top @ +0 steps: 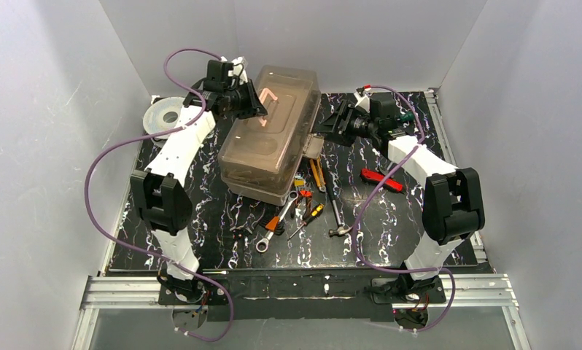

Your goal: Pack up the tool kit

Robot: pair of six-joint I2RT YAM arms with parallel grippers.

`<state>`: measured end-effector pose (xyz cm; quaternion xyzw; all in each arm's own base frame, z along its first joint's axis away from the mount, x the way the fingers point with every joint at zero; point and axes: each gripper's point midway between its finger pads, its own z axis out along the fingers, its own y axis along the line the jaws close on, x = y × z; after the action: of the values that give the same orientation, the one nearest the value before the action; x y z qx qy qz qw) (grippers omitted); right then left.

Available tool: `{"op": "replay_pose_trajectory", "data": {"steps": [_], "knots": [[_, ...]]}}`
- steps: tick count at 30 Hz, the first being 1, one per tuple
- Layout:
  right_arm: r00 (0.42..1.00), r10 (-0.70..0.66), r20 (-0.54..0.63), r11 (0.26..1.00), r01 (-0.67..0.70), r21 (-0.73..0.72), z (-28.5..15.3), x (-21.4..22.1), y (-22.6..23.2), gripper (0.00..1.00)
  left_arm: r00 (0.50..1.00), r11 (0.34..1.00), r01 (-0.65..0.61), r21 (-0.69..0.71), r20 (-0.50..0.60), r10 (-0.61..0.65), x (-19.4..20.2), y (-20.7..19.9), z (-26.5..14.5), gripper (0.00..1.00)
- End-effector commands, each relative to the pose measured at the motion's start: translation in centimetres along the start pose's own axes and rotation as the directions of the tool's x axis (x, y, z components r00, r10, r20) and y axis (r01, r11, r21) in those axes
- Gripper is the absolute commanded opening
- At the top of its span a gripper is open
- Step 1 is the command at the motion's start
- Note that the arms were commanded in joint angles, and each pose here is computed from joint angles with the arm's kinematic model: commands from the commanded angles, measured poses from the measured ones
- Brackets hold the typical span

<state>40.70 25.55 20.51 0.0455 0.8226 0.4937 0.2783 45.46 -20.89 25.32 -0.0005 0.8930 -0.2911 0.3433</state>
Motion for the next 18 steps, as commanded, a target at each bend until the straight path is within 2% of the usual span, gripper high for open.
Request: {"op": "replay_pose_trajectory", "data": {"steps": [1, 6, 18], "knots": [[1.000, -0.015, 0.012, 0.993, 0.017, -0.116, 0.6, -0.7, 1.9, 0.75, 0.973, 0.977, 0.036, 0.209, 0.215, -0.082, -5.3, -4.8, -7.1, 0.00], [1.000, 0.006, -0.003, 0.989, -0.007, -0.145, 1.6, -0.8, 2.2, 0.78, 0.958, 0.950, 0.126, 0.286, 0.215, -0.191, -5.9, -3.1, -7.8, 0.00], [0.997, 0.030, -0.065, 0.964, -0.045, -0.261, 4.2, -0.6, 5.5, 0.79, 0.941, 0.909, 0.207, 0.362, 0.181, -0.287, -5.9, -1.0, -8.2, 0.00]]}}
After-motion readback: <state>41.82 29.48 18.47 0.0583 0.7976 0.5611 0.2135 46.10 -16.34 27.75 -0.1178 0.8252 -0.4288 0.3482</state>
